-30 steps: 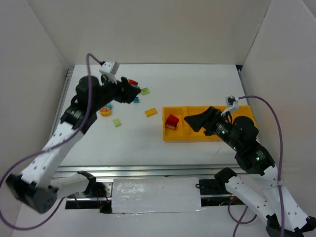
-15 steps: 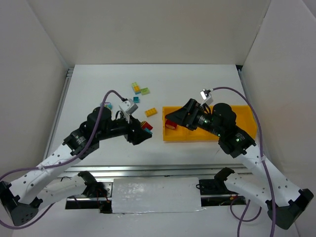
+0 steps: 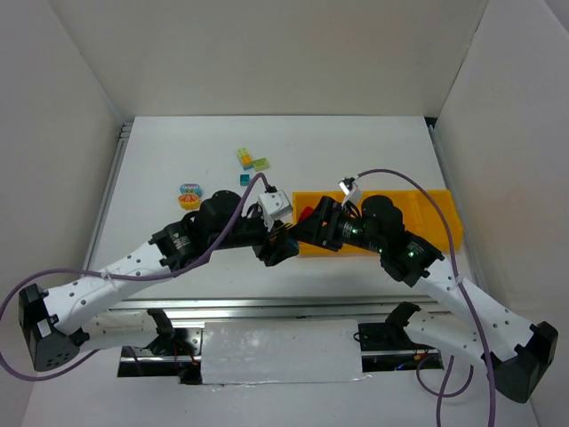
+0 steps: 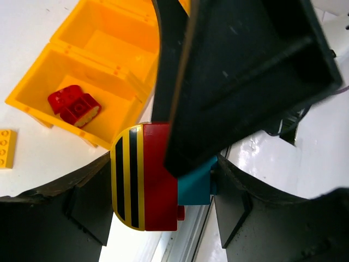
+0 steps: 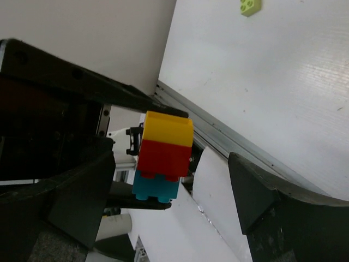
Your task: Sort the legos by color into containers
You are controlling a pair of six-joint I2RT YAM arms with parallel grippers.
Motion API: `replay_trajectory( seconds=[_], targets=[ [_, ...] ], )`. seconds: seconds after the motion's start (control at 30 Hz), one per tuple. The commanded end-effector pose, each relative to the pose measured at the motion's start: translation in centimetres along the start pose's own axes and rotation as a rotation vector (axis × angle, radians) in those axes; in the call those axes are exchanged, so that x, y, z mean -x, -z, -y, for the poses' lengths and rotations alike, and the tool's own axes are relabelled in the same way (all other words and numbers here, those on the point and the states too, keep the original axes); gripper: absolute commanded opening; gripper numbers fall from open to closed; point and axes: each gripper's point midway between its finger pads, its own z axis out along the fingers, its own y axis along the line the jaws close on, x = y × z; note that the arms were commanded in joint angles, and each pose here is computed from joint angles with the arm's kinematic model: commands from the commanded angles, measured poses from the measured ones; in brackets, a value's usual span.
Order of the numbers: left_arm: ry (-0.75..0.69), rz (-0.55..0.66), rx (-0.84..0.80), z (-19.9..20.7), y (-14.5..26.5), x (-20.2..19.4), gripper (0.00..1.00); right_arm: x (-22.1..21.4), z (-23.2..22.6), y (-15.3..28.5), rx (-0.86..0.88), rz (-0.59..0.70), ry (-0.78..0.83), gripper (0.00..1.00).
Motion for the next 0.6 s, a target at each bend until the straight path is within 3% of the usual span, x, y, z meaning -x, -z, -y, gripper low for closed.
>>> replay_trajectory(
  seconds=[0.0, 0.07, 0.13, 0.2, 0.23, 0.27, 0.3, 0.37, 0.4, 0.43, 0.47, 0.5, 0.53, 0.57],
  targets=[
    [-0.093, 0.1, -0.003, 0.3, -0.2, 3.6, 0.0, -0.5, -2.3, 0.8, 0.11, -0.008, 0.022, 0.91],
    [-0.106, 0.123, -0.025, 0.8, -0.3, 4.1, 0.0, -0.8, -2.1, 0.6, 0.12, -0.016, 0.02, 0.85],
    [-0.111, 0.131, -0.059, 1.4, -0.3, 4.2, 0.0, -1.1, -2.1, 0.4, 0.129, -0.034, 0.028, 0.73],
    [-0.117, 0.142, -0.08, 1.9, -0.4, 4.2, 0.0, -1.3, -2.7, 0.4, 0.162, -0.052, 0.041, 0.52],
    [-0.118, 0.144, -0.087, 2.0, -0.4, 4.2, 0.0, -1.4, -2.7, 0.2, 0.167, -0.06, 0.041, 0.34],
    [-0.121, 0.15, -0.091, 2.2, -0.4, 4.3, 0.0, -1.3, -2.9, 0.1, 0.177, -0.057, 0.045, 0.24],
    [-0.122, 0.148, -0.1, 2.3, -0.4, 4.1, 0.02, -1.3, -2.8, 0.0, 0.179, -0.06, 0.042, 0.19],
    [-0.137, 0.152, -0.135, 3.0, -0.2, 3.9, 0.13, -1.1, -2.9, -0.3, 0.189, -0.051, 0.053, 0.19],
    [-0.142, 0.162, -0.142, 3.2, 0.0, 4.1, 0.2, -1.3, -2.8, -0.3, 0.196, -0.059, 0.059, 0.17],
    [-0.142, 0.166, -0.146, 3.3, 0.2, 4.0, 0.4, -1.3, -3.1, -0.3, 0.215, -0.055, 0.073, 0.07],
    [-0.139, 0.168, -0.136, 3.1, 0.2, 3.9, 0.53, -1.2, -3.5, -0.3, 0.24, -0.047, 0.091, 0.0],
    [-0.138, 0.179, -0.124, 3.0, 0.5, 4.1, 0.64, -1.3, -3.4, -0.3, 0.248, -0.043, 0.099, 0.0],
    [-0.124, 0.179, -0.108, 2.7, 0.5, 4.0, 0.99, -1.0, -3.8, -0.2, 0.271, -0.025, 0.117, 0.0],
    [-0.118, 0.183, -0.074, 2.2, 0.6, 4.1, 0.99, -0.9, -3.6, -0.2, 0.275, -0.013, 0.142, 0.0]
  ],
)
